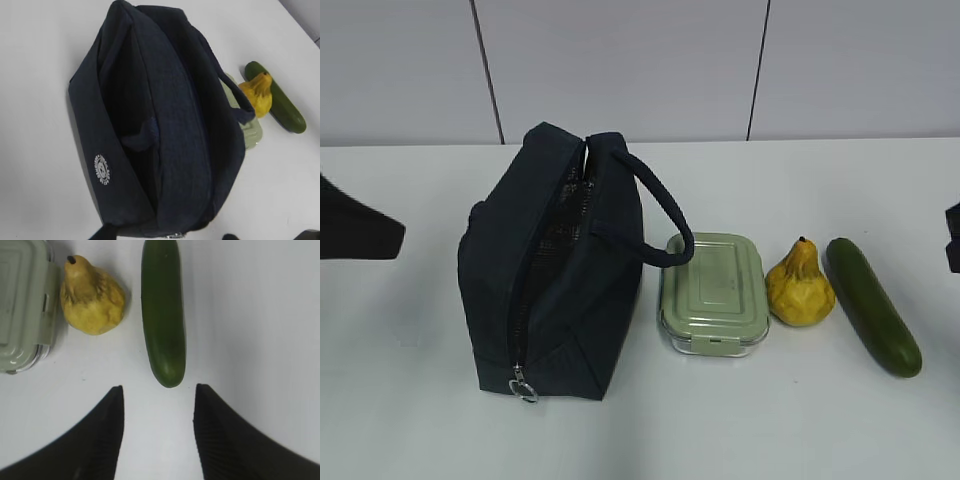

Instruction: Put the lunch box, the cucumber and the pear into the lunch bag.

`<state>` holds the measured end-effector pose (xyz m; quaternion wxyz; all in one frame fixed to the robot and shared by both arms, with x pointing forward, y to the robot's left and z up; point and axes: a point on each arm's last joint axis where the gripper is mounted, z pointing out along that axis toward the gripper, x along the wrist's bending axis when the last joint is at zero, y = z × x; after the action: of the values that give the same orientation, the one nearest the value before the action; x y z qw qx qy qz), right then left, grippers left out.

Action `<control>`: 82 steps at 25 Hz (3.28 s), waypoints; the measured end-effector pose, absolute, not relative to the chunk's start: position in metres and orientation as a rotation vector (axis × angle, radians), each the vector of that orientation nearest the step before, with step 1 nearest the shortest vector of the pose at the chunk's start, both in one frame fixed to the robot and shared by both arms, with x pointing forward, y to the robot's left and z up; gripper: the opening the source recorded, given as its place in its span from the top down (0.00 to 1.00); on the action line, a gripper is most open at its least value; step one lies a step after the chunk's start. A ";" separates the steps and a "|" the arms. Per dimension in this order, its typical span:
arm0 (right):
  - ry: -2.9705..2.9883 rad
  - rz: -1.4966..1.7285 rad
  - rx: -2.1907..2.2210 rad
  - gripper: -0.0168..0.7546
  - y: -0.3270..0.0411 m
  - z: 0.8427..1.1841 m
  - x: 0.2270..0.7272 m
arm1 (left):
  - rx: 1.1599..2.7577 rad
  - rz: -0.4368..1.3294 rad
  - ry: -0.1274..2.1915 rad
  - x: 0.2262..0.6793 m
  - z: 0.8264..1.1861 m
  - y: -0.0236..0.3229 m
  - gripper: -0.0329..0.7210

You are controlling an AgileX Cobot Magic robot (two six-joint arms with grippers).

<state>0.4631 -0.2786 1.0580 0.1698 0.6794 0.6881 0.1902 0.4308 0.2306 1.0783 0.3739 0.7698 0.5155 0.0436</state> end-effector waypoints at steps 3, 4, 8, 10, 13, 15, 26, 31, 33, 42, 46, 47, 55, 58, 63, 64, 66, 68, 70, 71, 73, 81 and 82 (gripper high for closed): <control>1.926 0.549 2.042 0.52 -0.288 1.049 0.478 | 1.987 0.068 1.331 0.448 1.073 0.226 0.46; 1.922 0.554 2.066 0.52 -0.292 1.047 0.481 | 1.986 0.067 1.329 0.451 1.072 0.225 0.46; 1.921 0.614 2.159 0.52 -0.311 1.036 0.499 | 2.000 0.098 1.277 0.456 1.070 0.211 0.46; 1.913 0.650 2.192 0.52 -0.316 1.031 0.509 | 2.019 0.082 1.261 0.458 1.065 0.204 0.46; 1.931 0.666 2.178 0.52 -0.318 1.030 0.522 | 2.045 0.052 1.278 0.467 1.053 0.197 0.46; 1.943 0.685 2.160 0.52 -0.318 1.031 0.529 | 2.045 0.053 1.298 0.473 1.046 0.196 0.46; 2.000 0.754 2.148 0.52 -0.315 1.022 0.551 | 2.076 0.032 1.300 0.491 1.034 0.186 0.46; 2.036 0.761 2.134 0.52 -0.315 1.015 0.557 | 2.096 -0.002 1.294 0.498 1.028 0.178 0.58; 2.037 0.762 2.126 0.52 -0.315 1.013 0.559 | 2.105 -0.016 1.305 0.500 1.023 0.178 0.74; 2.034 0.764 2.142 0.50 -0.319 1.000 0.586 | 2.109 -0.009 1.301 0.502 1.021 0.177 0.95; 2.069 0.744 2.140 0.41 -0.321 0.995 0.606 | 2.108 -0.006 1.300 0.502 1.021 0.177 0.95; 2.090 0.727 2.142 0.40 -0.322 0.990 0.612 | 2.107 -0.003 1.301 0.502 1.021 0.177 0.95; 2.190 0.556 2.153 0.38 -0.317 0.966 0.641 | 2.101 0.009 1.302 0.503 1.021 0.178 0.95; 2.214 0.458 2.088 0.38 -0.301 0.966 0.653 | 2.101 0.009 1.302 0.503 1.021 0.178 0.95; 2.196 0.423 2.122 0.38 -0.293 0.958 0.659 | 2.100 0.011 1.302 0.503 1.021 0.178 0.95; 2.193 0.415 2.127 0.38 -0.294 0.956 0.659 | 2.100 0.011 1.302 0.503 1.021 0.178 0.95; 2.195 0.357 2.146 0.38 -0.296 0.947 0.659 | 2.100 0.011 1.302 0.503 1.021 0.178 0.95; 2.206 0.324 2.161 0.38 -0.296 0.940 0.659 | 2.099 0.012 1.302 0.503 1.021 0.178 0.95; 2.225 0.291 2.184 0.38 -0.296 0.931 0.659 | 2.099 0.012 1.302 0.503 1.021 0.178 0.95; 2.232 0.280 2.191 0.38 -0.296 0.928 0.659 | 2.099 0.012 1.302 0.503 1.021 0.178 0.95; 2.243 0.264 2.201 0.38 -0.296 0.922 0.659 | 2.099 0.013 1.302 0.503 1.021 0.178 0.95; 2.283 0.231 2.206 0.47 -0.294 0.917 0.657 | 2.099 0.013 1.302 0.503 1.021 0.178 0.95; 2.285 0.227 2.208 0.48 -0.294 0.917 0.656 | 2.099 0.013 1.302 0.503 1.021 0.178 0.95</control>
<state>0.6565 -0.2939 0.9171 -0.0222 0.6929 0.7171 0.0712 0.5033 0.1777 1.0214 0.3296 0.8022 0.4978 0.0051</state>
